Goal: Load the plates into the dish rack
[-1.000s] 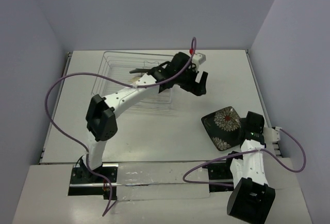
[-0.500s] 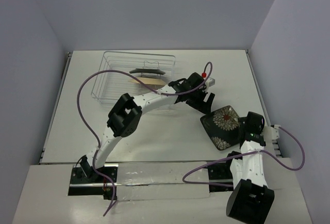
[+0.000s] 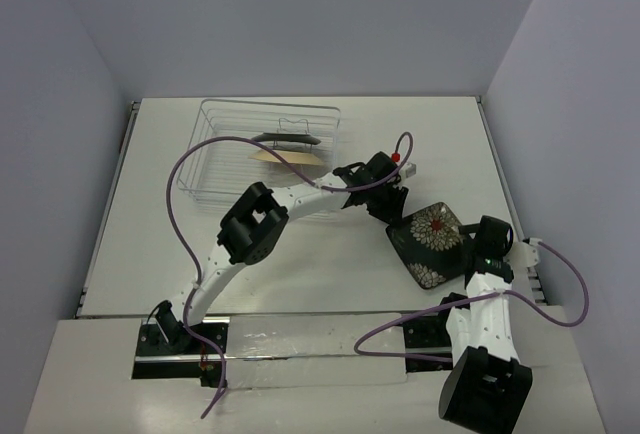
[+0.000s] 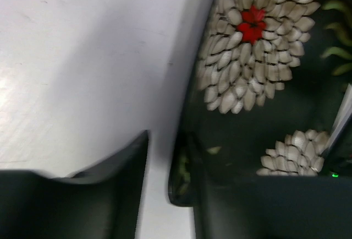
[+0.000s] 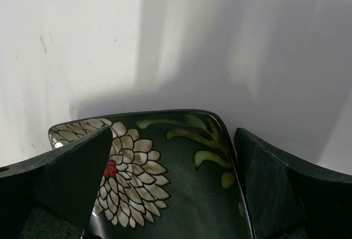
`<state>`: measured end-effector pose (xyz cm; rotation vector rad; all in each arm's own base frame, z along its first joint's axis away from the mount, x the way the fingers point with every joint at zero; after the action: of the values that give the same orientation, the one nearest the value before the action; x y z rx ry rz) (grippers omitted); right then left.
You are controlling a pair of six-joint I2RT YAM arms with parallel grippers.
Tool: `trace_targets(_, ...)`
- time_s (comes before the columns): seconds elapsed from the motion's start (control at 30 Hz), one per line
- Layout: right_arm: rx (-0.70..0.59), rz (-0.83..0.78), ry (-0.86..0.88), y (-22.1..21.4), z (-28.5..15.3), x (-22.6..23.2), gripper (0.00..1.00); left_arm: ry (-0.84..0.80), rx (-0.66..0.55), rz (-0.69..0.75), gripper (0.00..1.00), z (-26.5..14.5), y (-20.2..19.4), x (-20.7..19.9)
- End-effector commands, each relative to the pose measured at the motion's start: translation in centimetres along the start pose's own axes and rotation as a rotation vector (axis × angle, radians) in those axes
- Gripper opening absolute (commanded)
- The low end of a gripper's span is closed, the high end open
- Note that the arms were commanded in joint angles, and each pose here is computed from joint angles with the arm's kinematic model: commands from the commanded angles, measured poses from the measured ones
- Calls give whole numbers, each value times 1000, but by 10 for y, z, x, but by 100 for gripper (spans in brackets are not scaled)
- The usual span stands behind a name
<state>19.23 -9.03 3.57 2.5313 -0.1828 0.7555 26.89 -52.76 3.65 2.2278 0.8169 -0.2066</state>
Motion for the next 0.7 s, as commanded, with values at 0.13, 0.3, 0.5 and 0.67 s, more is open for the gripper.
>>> trace_targets(0.13,204,-73,83,-36,-8,1,99,-31,18,-27,4,16,-13,-3)
trace_targets(0.3,237,-105,303,-32,-39,45,97,-44,41,-58,0,20,-21,-3)
trace_targets(0.5,301,-128,495,-33,-75,78,95,-117,58,-104,0,23,-31,-7)
trace_targets(0.67,298,-122,538,-31,-84,86,89,-137,47,-115,0,21,-33,-8)
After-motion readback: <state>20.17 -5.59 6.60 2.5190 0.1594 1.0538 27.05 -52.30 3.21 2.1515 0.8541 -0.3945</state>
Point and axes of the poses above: each gripper's point midway between its finger pads, its own z axis out along the fingers, its own x axis along the line the jaws close on, y = z × x, the point moved 1 cm from there along -z, back along the fingers, and after that the axes turned 9 degrees about z, right-handed, at the moved point
